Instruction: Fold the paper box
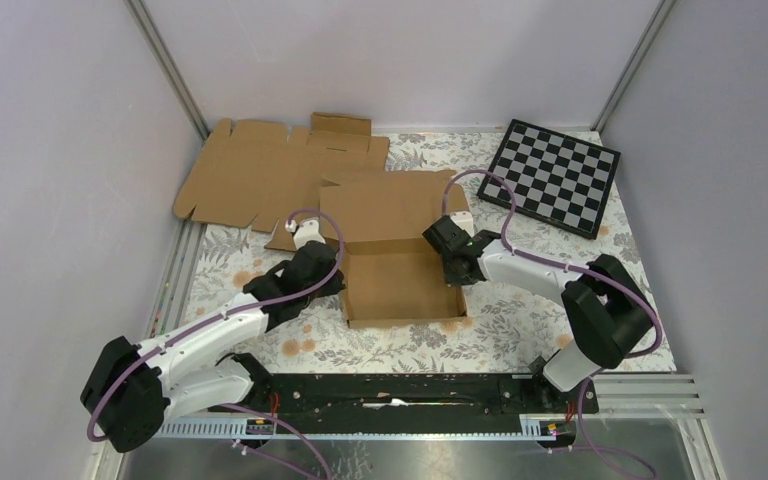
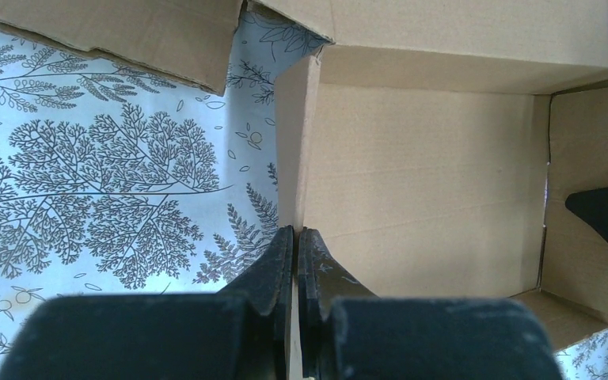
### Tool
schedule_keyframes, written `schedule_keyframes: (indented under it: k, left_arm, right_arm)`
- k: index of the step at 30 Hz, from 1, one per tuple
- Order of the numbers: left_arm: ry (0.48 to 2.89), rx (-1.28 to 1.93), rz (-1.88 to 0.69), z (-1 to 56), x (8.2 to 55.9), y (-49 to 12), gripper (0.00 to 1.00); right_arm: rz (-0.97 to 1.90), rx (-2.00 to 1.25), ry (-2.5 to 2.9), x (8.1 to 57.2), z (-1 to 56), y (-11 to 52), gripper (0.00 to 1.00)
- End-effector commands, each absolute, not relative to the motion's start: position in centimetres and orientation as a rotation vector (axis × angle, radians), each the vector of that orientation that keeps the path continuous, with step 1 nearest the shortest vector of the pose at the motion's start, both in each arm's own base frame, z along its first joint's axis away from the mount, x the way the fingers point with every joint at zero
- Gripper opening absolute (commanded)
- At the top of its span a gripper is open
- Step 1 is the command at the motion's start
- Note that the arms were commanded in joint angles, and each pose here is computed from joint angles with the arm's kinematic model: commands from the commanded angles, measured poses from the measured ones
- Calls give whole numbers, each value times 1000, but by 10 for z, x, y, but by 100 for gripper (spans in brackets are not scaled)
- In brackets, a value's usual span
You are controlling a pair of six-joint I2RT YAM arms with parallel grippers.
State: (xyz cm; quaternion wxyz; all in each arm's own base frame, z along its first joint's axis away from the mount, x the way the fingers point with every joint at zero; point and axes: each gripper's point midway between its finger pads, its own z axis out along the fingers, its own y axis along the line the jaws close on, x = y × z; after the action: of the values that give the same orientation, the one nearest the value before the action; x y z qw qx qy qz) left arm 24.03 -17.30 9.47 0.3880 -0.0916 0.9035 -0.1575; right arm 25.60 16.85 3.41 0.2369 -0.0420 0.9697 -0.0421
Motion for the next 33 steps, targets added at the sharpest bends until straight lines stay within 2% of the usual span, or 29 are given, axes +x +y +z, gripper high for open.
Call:
schedule_keyframes:
  k: [1,3,4,8,11,15,19,22,25,27,28,30,31,33]
  left_arm:
    - [2239,-258,-376,106,253,-169,0]
    - [2256,-251,-376,103,252,-172,1]
    - [2263,-243,-379,102,252,-173,5]
    - [2302,-234,-363,94,251,-176,22]
    - [2310,-225,-388,95,251,-180,27]
    - [2303,-198,-417,105,252,-186,36]
    - [2294,-178,-426,123,256,-187,52]
    - [2295,-191,-451,136,264,-183,57]
    - [2285,-251,-489,142,276,-167,69]
    - [2269,-284,-510,146,285,-157,77]
    - [2259,-301,-517,147,290,-152,80]
    - [2249,-327,-550,149,301,-147,83]
    - [2261,-336,-577,147,306,-147,83]
    - [2261,-382,-620,144,319,-142,83]
  right_arm:
    - [-487,-132,2599,260,41,116,10]
    - [-453,-155,2634,259,35,122,20]
    - [-424,-158,2652,259,32,126,22]
    - [-295,-132,2671,262,32,138,30]
    - [-196,-113,2672,266,36,146,36]
    - [-124,-119,2661,271,42,153,40]
    - [-127,-129,2664,274,41,154,54]
    - [-114,-139,2655,280,42,158,55]
    - [-105,-154,2652,287,41,161,56]
    - [-101,-165,2649,292,40,163,50]
    - [-99,-171,2647,293,39,164,39]
    - [-93,-182,2645,295,37,165,10]
    - [-91,-191,2645,295,36,165,0]
    - [-90,-203,2643,295,36,166,0]
